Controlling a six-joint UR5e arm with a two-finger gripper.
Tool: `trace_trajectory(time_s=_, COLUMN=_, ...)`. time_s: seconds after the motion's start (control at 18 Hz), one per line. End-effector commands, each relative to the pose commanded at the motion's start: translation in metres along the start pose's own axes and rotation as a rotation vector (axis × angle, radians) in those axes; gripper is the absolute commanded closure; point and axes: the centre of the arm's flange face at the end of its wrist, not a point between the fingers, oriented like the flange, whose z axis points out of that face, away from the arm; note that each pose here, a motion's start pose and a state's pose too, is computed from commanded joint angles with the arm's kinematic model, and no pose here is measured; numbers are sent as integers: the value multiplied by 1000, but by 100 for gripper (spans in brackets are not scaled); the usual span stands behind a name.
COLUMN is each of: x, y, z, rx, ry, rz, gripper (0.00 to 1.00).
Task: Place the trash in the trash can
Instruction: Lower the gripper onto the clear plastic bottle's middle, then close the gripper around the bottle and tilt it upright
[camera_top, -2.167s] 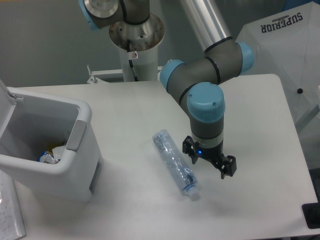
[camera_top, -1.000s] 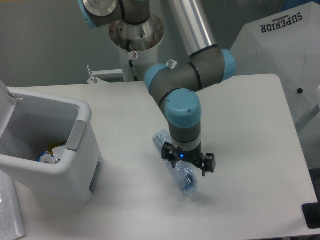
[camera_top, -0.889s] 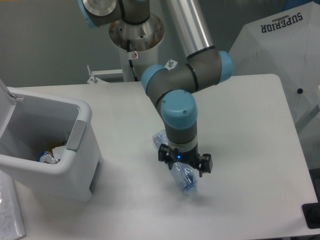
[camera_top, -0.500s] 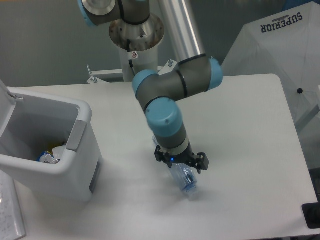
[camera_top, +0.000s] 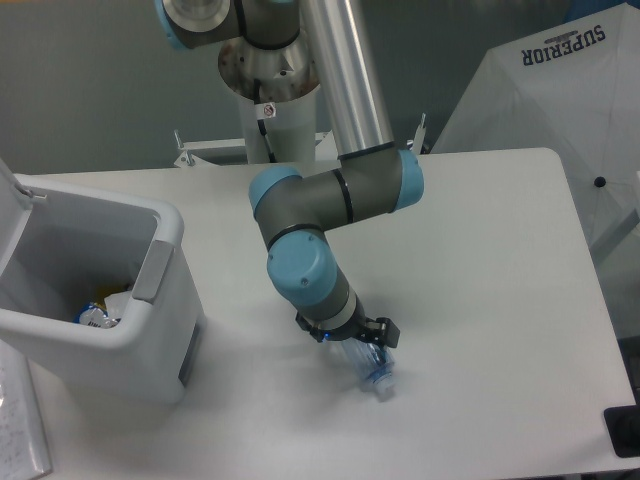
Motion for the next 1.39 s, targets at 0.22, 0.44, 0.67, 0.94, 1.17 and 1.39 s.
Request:
trace_trajectory(time_s=0.22, x=-6, y=-4, z=-5, rx=24, ry=16, rz=-180, gripper=0)
trace_trajectory(time_s=0.44, x=-15, y=-16, z=-12, rx=44, ry=-3, rz=-272, gripper=0)
trace_trajectory(time_s=0.67, x=-15, y=-12, z=-8, rx=30, ry=-27, rz=-272, gripper=0)
trace_trajectory(time_s=0.94, x=-12, y=-2, z=3, rx=-21, ry=-81, rz=-266, gripper=0)
trace_trajectory(time_s=1.17, x=-7, y=-4, z=12, rx=-34, ry=-80, rz=-260, gripper=0)
trace_trajectory(time_s=1.39, x=-5, y=-2, z=21, rx=-53, ry=-83, rz=-250, gripper=23)
